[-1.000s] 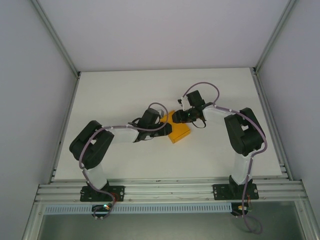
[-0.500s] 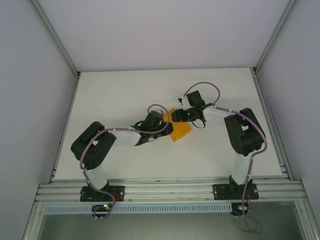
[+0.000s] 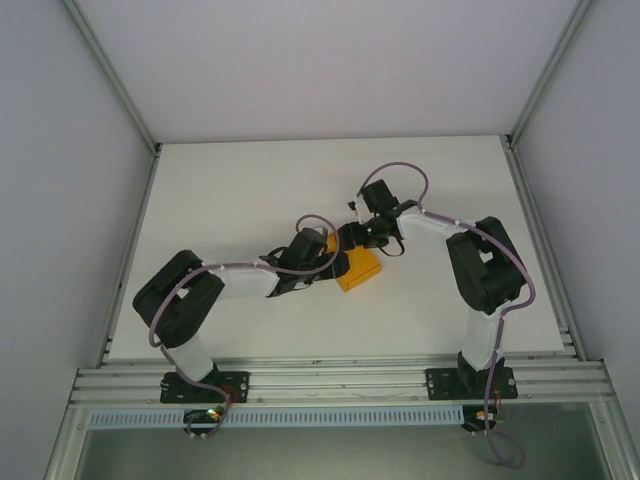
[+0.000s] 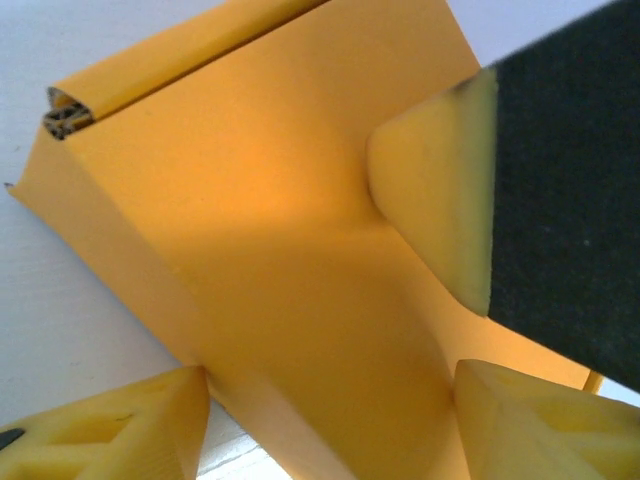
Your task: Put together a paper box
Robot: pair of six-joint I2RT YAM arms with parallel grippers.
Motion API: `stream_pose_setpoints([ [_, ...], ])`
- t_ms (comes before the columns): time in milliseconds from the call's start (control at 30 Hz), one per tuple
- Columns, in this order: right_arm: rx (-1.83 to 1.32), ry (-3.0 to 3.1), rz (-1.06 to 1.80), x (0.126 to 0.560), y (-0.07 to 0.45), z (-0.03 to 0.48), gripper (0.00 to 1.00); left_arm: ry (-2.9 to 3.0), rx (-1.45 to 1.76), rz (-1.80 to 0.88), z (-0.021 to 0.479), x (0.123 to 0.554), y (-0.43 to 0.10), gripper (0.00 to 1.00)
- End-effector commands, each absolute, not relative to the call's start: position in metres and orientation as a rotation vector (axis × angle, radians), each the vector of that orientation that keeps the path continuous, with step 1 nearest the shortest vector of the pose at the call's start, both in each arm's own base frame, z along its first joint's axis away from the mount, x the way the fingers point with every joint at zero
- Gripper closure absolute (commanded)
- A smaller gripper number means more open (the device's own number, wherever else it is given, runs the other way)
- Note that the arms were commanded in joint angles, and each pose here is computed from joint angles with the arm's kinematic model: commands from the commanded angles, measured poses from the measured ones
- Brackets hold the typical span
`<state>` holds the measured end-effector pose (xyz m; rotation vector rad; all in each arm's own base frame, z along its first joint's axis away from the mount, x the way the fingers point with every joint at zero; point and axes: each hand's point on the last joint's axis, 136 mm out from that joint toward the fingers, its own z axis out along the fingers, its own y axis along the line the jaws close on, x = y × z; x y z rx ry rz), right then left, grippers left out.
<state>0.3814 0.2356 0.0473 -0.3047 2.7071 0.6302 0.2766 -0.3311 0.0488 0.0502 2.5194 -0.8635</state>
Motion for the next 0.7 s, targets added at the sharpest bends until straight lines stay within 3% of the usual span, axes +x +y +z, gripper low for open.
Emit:
stream_pose_setpoints([
  [0, -0.284, 2.695, 0.622, 0.384, 0.232, 0.065, 0.24, 2.530, 0.094, -0.803, 0.053, 0.274, -0.326, 0.33],
  [333, -0.267, 2.656, 0.570, 0.394, 0.221, 0.077, 0.16, 2.538, 0.112, -0.812, 0.062, 0.268, -0.325, 0.19],
  [567, -0.195, 2.631, 0.541, 0.388, 0.200, 0.086, 0.12, 2.581, 0.167, -0.803, 0.073, 0.247, -0.324, 0.00],
  [667, -0.172, 2.642, 0.532, 0.381, 0.192, 0.085, 0.12, 2.608, 0.176, -0.788, 0.073, 0.237, -0.319, 0.00],
])
